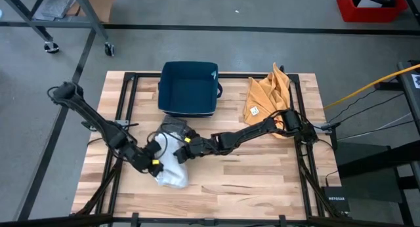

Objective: Fold towel
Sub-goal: Stack the folded white patterned towel on top of the folded gray patterned towel

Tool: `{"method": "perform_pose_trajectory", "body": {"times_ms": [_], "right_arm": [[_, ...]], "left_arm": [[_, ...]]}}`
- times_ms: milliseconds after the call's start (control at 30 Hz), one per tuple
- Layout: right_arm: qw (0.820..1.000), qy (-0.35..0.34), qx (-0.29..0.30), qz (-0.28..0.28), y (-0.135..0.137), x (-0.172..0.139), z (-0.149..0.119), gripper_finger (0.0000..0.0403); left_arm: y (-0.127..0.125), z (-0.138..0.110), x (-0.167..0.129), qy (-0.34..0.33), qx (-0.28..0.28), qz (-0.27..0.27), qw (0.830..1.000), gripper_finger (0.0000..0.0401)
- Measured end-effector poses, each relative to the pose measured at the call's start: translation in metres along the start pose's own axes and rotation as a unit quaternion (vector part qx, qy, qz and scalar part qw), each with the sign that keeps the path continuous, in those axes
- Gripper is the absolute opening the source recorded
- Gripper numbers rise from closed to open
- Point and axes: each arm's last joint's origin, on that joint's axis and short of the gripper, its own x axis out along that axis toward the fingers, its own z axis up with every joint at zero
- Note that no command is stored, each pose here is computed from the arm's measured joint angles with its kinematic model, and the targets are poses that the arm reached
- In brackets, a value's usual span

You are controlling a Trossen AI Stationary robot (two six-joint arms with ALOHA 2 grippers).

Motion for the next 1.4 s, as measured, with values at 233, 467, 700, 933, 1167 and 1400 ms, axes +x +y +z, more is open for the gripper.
{"method": "perform_pose_trajectory", "body": {"times_ms": [233, 467, 700, 933, 1167, 1400], "right_arm": [[0.999, 0.019, 0.001, -0.028, -0.01, 0.001, 0.008, 0.0028], [0.998, 0.055, -0.015, -0.013, -0.01, 0.001, 0.008, 0.0049], [0.995, 0.089, -0.034, 0.007, -0.009, 0.001, 0.006, 0.0126], [0.991, 0.13, -0.028, 0.025, -0.01, 0.001, 0.011, 0.0184], [0.99, 0.13, -0.036, 0.026, -0.014, 0.001, 0.017, 0.0185], [0.994, 0.107, -0.027, 0.013, -0.017, 0.002, 0.024, 0.0178]], "left_arm": [[-0.005, -0.009, 0.034, 0.018, 0.002, 0.007, 1.0, 0.0008], [-0.001, -0.011, 0.046, 0.022, 0.042, 0.033, 0.998, 0.0052], [-0.001, -0.011, 0.046, 0.036, 0.038, 0.033, 0.998, 0.0133], [-0.002, -0.01, 0.041, 0.051, 0.004, 0.025, 0.998, 0.0165], [-0.005, -0.006, 0.021, 0.026, 0.019, -0.004, 0.999, 0.0166], [0.004, -0.004, 0.004, 0.0, 0.025, 0.023, 0.999, 0.0166]]}}
